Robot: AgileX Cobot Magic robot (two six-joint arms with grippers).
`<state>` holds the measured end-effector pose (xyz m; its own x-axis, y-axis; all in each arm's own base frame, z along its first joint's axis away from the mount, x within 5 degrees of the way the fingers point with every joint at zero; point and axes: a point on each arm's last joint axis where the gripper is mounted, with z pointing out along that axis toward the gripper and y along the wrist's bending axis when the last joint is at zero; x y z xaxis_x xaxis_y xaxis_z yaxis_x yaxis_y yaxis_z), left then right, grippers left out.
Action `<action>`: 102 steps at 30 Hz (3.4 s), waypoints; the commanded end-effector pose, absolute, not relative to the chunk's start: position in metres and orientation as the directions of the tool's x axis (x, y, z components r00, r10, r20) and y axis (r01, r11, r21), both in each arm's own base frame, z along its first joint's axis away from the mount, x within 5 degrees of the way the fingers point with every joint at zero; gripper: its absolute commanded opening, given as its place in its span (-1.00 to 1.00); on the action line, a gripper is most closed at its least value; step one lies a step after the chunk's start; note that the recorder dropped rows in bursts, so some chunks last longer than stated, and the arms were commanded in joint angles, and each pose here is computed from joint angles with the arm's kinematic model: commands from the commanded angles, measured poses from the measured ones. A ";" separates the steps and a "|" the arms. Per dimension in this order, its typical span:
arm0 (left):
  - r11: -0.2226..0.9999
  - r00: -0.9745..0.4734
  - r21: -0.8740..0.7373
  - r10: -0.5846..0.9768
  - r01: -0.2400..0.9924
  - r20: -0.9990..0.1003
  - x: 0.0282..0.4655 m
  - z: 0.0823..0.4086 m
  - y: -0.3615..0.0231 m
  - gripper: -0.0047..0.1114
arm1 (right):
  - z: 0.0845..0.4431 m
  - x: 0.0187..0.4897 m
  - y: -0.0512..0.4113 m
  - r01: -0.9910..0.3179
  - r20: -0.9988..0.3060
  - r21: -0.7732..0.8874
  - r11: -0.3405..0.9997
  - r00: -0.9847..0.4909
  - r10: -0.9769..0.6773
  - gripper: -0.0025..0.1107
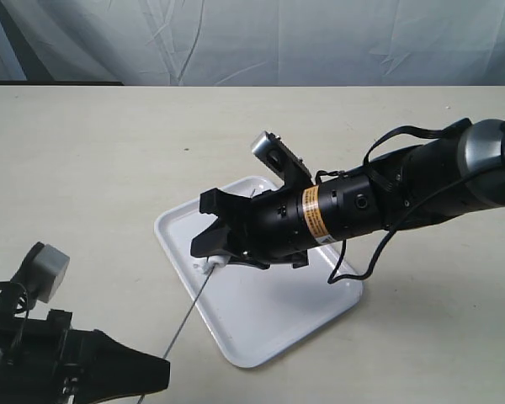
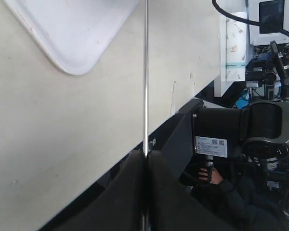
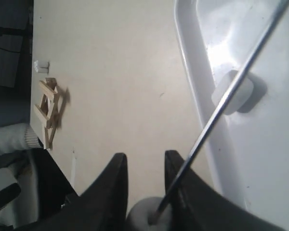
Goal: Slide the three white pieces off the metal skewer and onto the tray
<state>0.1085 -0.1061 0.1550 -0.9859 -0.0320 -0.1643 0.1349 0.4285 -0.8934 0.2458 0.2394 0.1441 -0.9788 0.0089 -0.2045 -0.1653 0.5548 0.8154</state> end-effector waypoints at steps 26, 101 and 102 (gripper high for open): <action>0.364 -0.995 -0.927 0.011 0.093 -0.095 0.073 0.145 -0.102 -0.92 | 0.137 0.257 0.227 -0.134 -0.259 0.727 0.673 -0.962 0.088 -0.50; 0.522 -0.994 -0.852 -0.070 0.037 -0.086 0.079 0.130 -0.094 -0.92 | 0.139 0.278 0.212 -0.201 -0.381 0.601 0.774 -0.923 0.056 -0.68; 0.547 -0.993 -0.836 -0.081 0.032 -0.091 0.080 0.128 -0.093 -0.92 | 0.139 0.277 0.211 -0.233 -0.397 0.579 0.781 -0.918 0.020 -0.68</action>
<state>0.0760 -0.0967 0.1335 -0.9966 -0.0268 -0.0781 0.0556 0.4813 -0.8748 0.2749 0.2144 0.1349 -0.9337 0.0673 -0.3517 -0.1802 0.7605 0.6239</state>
